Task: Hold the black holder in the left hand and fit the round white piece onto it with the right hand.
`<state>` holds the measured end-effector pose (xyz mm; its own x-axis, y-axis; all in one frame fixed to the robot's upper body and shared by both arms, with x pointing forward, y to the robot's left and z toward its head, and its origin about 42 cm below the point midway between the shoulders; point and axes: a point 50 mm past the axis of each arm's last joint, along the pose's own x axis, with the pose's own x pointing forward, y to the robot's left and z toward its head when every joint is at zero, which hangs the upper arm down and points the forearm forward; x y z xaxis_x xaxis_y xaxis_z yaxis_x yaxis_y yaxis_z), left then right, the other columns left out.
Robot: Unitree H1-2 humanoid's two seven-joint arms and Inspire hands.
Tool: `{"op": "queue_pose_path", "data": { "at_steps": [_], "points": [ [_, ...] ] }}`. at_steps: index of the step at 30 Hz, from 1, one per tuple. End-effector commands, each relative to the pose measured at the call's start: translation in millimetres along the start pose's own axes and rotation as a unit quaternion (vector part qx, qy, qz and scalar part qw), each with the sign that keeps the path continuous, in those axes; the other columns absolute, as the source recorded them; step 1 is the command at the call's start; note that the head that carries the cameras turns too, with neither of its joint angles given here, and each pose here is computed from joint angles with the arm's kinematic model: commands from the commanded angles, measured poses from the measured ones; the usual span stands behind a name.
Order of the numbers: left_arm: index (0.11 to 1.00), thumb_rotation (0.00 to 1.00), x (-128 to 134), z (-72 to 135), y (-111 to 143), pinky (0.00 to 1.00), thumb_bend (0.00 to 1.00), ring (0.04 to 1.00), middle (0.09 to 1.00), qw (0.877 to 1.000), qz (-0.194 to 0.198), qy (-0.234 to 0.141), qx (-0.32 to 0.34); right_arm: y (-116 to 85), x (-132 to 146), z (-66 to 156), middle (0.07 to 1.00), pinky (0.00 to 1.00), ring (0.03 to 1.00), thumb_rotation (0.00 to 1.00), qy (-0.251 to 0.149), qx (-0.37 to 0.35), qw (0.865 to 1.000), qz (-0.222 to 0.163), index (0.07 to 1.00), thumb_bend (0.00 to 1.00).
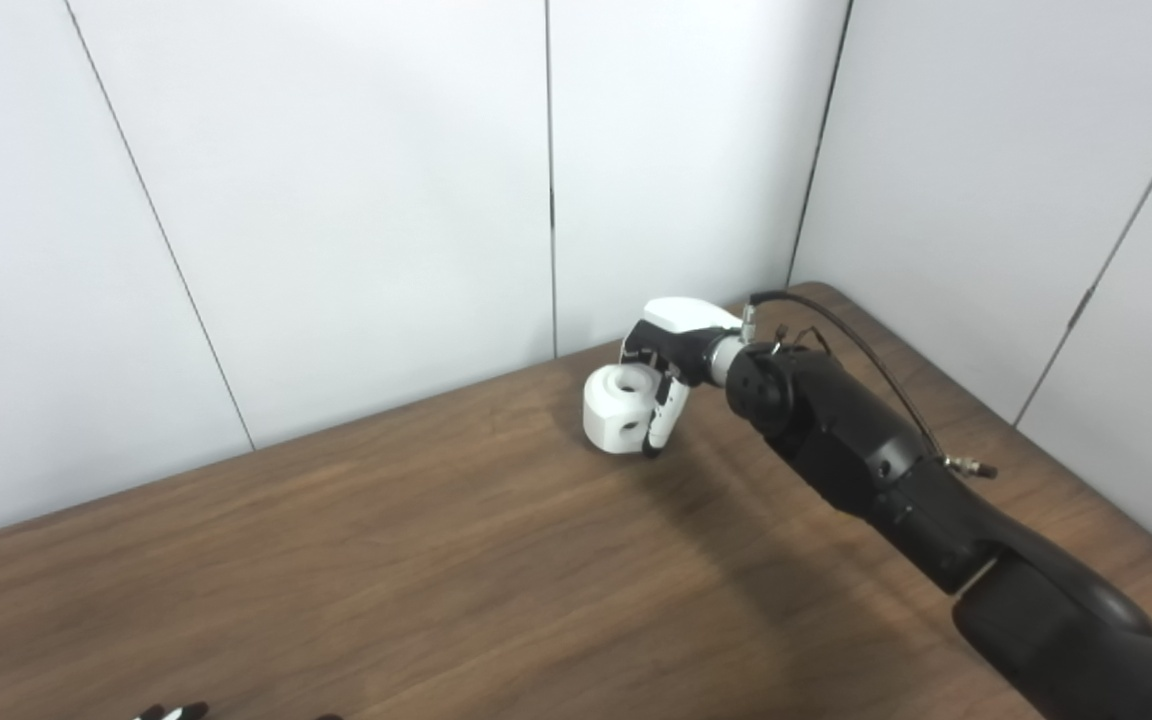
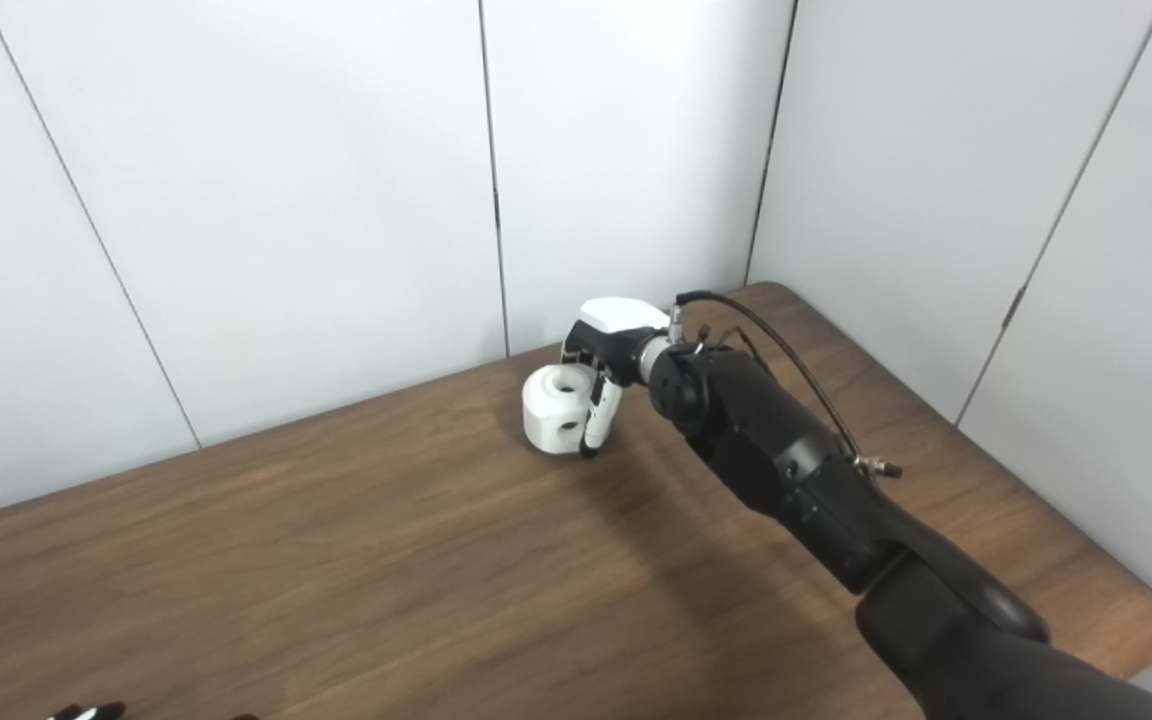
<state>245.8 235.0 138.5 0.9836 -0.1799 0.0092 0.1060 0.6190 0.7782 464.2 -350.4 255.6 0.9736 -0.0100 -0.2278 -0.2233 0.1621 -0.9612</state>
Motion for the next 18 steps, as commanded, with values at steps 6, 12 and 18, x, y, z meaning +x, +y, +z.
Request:
{"op": "queue_pose_path", "data": {
  "at_steps": [6,12,18],
  "points": [
    [0.481,0.04,9,6,7,1.0,0.52,0.957,0.862,1.0,0.02,-0.013,0.007,-31,-5,3,0.523,0.37,0.471,0.01,-0.025,-0.011,0.998,-0.049,0.456,0.52],
    [0.481,0.04,17,5,3,1.0,0.52,0.959,0.864,1.0,0.014,-0.012,0.01,-42,-10,15,0.495,0.54,0.606,0.0,-0.062,-0.022,0.996,-0.061,0.475,0.52],
    [0.481,0.04,26,7,-3,1.0,0.52,0.961,0.867,1.0,0.007,-0.005,0.015,-60,-14,25,0.703,0.63,0.711,0.12,-0.072,-0.005,0.996,-0.058,0.479,0.51]
  ]
}}
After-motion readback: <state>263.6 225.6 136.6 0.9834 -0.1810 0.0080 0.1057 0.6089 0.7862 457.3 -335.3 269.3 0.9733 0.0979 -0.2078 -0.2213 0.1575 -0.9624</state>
